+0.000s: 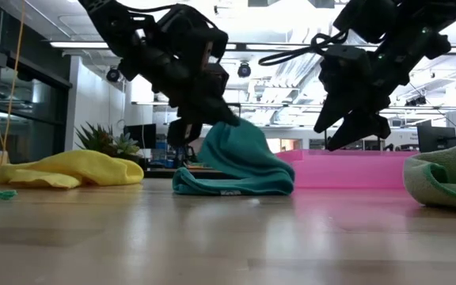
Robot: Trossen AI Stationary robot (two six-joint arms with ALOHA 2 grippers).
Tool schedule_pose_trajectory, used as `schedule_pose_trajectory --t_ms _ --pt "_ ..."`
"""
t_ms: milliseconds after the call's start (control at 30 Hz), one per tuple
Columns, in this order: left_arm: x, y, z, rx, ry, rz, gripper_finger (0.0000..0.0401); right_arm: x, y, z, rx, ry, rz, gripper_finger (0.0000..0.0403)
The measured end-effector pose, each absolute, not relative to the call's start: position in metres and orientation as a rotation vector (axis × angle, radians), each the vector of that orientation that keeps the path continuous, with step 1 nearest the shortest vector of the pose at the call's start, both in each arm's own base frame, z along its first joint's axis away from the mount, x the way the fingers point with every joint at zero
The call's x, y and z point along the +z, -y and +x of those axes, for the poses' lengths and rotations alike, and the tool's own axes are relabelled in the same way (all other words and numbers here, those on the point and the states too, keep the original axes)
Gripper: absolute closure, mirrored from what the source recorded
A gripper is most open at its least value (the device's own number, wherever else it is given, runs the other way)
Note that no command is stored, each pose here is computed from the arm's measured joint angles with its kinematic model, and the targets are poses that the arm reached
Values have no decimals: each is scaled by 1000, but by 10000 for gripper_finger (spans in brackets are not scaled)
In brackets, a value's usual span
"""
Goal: Fold microfiber towels
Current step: Fold the blue microfiber cloth
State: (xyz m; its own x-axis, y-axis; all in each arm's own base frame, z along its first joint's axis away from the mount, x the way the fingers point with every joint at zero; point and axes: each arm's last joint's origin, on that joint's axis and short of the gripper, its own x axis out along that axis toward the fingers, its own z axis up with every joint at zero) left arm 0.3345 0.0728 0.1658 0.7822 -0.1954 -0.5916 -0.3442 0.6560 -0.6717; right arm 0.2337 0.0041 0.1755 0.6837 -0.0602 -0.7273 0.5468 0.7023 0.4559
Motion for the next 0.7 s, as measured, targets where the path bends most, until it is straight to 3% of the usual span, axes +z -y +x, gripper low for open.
schedule_pose_trajectory --t_ms 233,467,700 --pt "173 -70 329 100 -719 -885 401 175 -4 234 -376 -751 717 162" --pt "189 -59 315 229 -752 -857 401 174 -3 232 -409 -758 697 162" --pt "179 -41 316 283 -828 -823 401 172 -2 230 -437 -774 683 162"
